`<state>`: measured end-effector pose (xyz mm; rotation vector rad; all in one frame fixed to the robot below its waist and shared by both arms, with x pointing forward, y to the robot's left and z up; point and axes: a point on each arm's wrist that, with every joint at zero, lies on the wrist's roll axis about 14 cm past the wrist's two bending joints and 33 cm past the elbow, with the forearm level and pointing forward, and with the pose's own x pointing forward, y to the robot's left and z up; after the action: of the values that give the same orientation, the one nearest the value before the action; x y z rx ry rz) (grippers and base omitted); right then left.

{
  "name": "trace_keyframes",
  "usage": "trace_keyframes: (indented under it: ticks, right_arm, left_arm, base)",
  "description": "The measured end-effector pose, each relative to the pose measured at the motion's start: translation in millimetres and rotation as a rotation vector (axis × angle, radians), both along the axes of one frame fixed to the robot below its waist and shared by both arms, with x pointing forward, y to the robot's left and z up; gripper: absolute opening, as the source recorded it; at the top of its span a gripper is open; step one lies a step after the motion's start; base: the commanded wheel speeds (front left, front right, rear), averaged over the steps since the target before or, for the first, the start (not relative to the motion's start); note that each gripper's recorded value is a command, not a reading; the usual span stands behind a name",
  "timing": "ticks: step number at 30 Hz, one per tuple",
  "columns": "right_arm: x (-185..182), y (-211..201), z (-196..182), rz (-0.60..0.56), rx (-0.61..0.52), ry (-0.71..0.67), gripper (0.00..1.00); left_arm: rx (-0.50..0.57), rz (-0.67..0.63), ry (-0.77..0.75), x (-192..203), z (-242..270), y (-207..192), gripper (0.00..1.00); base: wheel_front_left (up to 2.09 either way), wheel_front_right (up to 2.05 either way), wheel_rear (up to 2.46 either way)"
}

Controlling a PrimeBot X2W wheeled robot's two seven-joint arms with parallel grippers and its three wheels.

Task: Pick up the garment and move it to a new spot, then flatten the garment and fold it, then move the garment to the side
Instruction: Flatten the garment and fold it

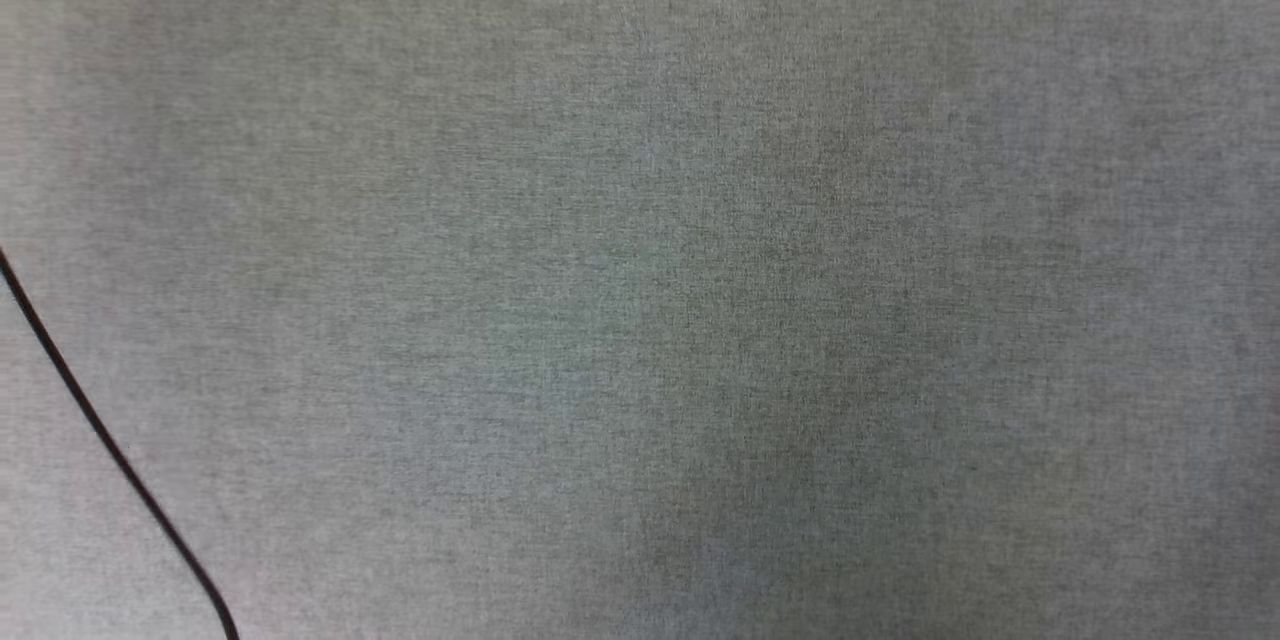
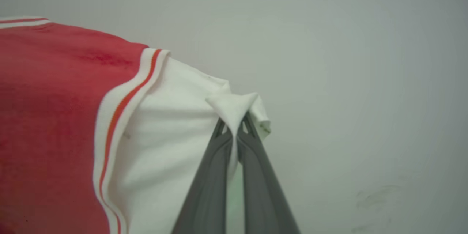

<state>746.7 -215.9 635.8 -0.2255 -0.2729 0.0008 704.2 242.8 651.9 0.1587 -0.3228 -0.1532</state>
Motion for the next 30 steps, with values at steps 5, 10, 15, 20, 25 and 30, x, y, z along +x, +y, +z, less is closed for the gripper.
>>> trace_keyframes:
  ticks: [5,10,15,20,25,30]
  right_arm:
    - [-13.7,8.1,-41.7,0.033,0.018,0.077,0.0]
    - [-44.3,12.5,-77.4,0.054,0.083,0.152,0.0]
    - [-87.3,9.2,-105.8,0.05,0.114,0.241,0.0]
    - [-137.7,6.2,-127.7,0.056,0.147,0.329,0.0]
    - [-185.6,4.9,-137.5,0.082,0.145,0.386,0.0]
    - [-227.0,-2.0,-152.3,0.095,0.155,0.467,0.0]
  left_arm:
    - [0.001,-0.023,0.089,-16.5,-45.6,-5.4,0.0]
    - [-0.004,-0.049,0.213,-52.8,-97.5,-11.1,0.0]
    - [-0.038,-0.062,0.304,-100.1,-127.9,-17.3,0.0]
    - [-0.07,-0.045,0.39,-155.3,-151.3,-20.2,0.0]
    - [-0.124,-0.03,0.464,-206.8,-167.0,-19.4,0.0]
    - [-0.13,-0.017,0.536,-249.0,-184.3,-19.6,0.0]
  base:
    - [0.0,0.0,0.0]
    - [0.0,0.0,0.0]
    - [0.0,0.0,0.0]
    - [0.0,0.0,0.0]
    - [0.0,0.0,0.0]
    - [0.0,0.0,0.0]
